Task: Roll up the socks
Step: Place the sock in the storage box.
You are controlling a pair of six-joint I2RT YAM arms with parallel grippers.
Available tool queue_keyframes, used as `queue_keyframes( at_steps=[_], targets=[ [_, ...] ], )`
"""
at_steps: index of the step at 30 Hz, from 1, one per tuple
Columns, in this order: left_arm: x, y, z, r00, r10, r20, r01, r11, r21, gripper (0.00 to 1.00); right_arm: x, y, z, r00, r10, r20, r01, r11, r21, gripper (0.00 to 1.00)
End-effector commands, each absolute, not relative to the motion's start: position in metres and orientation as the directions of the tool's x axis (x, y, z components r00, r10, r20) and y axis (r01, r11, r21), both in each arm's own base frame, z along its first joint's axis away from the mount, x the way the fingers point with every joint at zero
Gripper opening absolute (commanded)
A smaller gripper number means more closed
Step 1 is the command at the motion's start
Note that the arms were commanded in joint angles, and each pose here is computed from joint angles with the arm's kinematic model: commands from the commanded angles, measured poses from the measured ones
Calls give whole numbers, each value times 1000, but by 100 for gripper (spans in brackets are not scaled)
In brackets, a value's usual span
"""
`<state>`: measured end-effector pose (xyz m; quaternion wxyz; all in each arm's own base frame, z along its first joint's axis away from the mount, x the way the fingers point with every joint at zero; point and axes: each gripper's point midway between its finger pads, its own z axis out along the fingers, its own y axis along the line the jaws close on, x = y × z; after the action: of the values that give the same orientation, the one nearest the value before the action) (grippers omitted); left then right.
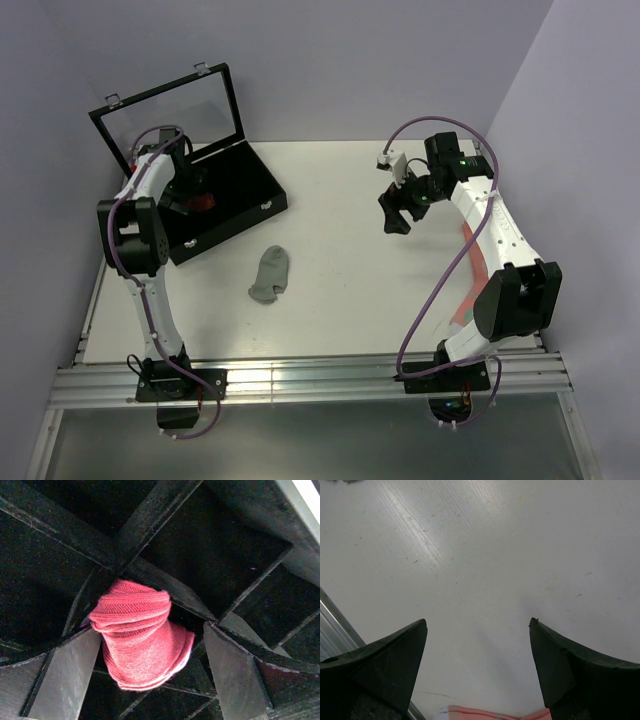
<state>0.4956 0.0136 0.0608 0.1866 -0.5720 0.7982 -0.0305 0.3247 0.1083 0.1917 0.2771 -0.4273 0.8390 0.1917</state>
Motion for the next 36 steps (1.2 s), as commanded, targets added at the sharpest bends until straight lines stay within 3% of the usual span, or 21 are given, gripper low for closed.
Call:
queue_keyframes(
  at_steps=[1,17,28,36],
  targets=[
    [480,14,52,-317,-921,-227,-906,365,-214,98,323,112,208,-448,-605,-658,-834,547,66,90],
    [471,15,86,-315,-917,-245,-896,372,-242,99,323,114,207,-455,-595,-662,-835,543,86,90],
    [474,9,142,-324,-895,-308,-842,421,-339,100,334,118,217,-451,-577,-682,-831,550,84,90],
    [468,-19,207,-332,-833,-443,-695,533,-482,95,346,124,234,-412,-568,-713,-833,552,42,90]
  ],
)
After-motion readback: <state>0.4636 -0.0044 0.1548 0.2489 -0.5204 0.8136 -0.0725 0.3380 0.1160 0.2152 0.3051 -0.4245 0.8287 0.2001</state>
